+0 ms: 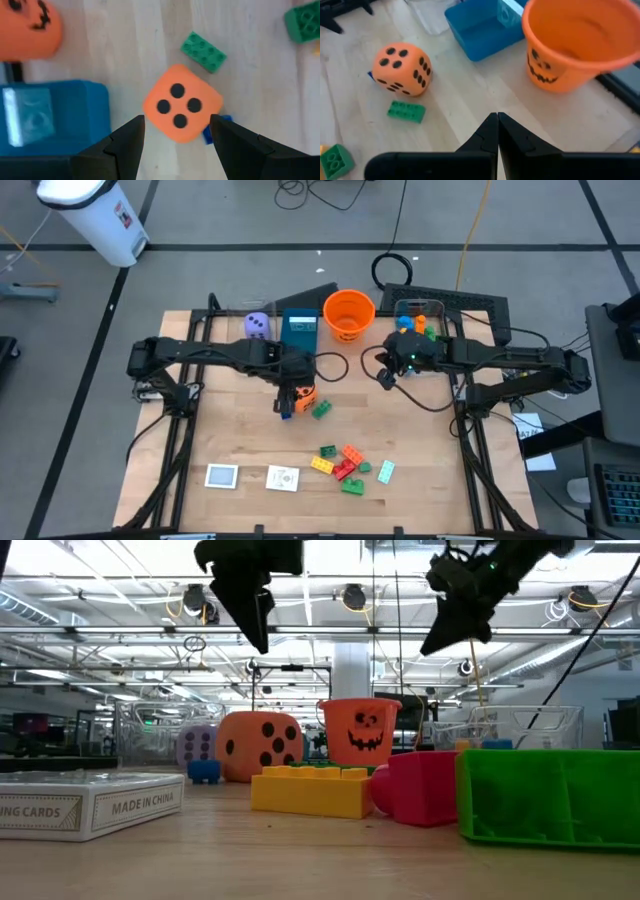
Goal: Pick & Place Toys
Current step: Put the orange dice into the left transparent bin
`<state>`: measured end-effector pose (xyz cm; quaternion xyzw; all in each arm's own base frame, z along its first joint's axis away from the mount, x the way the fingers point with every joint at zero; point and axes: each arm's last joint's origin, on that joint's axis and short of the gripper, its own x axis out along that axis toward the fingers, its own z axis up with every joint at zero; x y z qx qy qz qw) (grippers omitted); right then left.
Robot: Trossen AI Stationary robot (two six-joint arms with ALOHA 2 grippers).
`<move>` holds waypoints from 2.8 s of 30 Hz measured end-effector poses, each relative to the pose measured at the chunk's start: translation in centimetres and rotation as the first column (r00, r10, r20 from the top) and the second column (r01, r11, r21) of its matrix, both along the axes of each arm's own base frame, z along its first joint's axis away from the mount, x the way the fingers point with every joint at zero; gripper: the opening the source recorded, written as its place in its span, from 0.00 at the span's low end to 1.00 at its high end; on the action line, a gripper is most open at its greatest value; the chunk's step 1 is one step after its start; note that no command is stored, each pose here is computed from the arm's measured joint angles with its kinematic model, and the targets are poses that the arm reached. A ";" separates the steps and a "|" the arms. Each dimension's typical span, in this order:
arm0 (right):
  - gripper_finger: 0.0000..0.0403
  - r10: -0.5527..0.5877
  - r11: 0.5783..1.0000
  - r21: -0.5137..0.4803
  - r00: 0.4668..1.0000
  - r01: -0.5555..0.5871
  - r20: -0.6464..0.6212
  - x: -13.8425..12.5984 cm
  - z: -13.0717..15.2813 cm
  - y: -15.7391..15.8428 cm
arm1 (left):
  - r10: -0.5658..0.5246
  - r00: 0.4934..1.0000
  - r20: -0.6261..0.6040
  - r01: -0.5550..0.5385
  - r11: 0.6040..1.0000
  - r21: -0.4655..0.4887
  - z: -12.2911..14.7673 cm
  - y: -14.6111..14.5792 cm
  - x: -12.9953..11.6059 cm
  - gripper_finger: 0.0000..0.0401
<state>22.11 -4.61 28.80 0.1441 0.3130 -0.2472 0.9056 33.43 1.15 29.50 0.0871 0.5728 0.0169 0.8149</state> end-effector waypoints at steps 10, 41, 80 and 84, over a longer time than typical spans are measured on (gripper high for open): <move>0.01 0.048 0.984 0.149 0.958 -0.093 0.283 -1.3 -3.6 0.7 | 0.369 0.928 -0.049 -0.369 0.893 -0.260 -1.1 0.6 -0.3 0.58; 0.00 0.020 0.974 0.190 0.881 -0.124 0.473 -0.9 -2.9 0.8 | 0.668 0.730 -0.144 -0.649 0.613 -0.449 -7.9 7.3 -1.9 0.58; 0.00 0.003 0.970 0.213 0.879 -0.118 0.476 -0.9 -2.9 0.8 | 0.536 0.808 -0.245 -0.557 0.559 -0.614 -9.7 6.9 -0.5 0.16; 0.00 0.004 0.970 0.212 0.880 -0.119 0.476 -0.9 -2.9 0.8 | 0.534 0.810 -0.242 -0.554 0.562 -0.614 -9.6 6.9 -0.5 0.11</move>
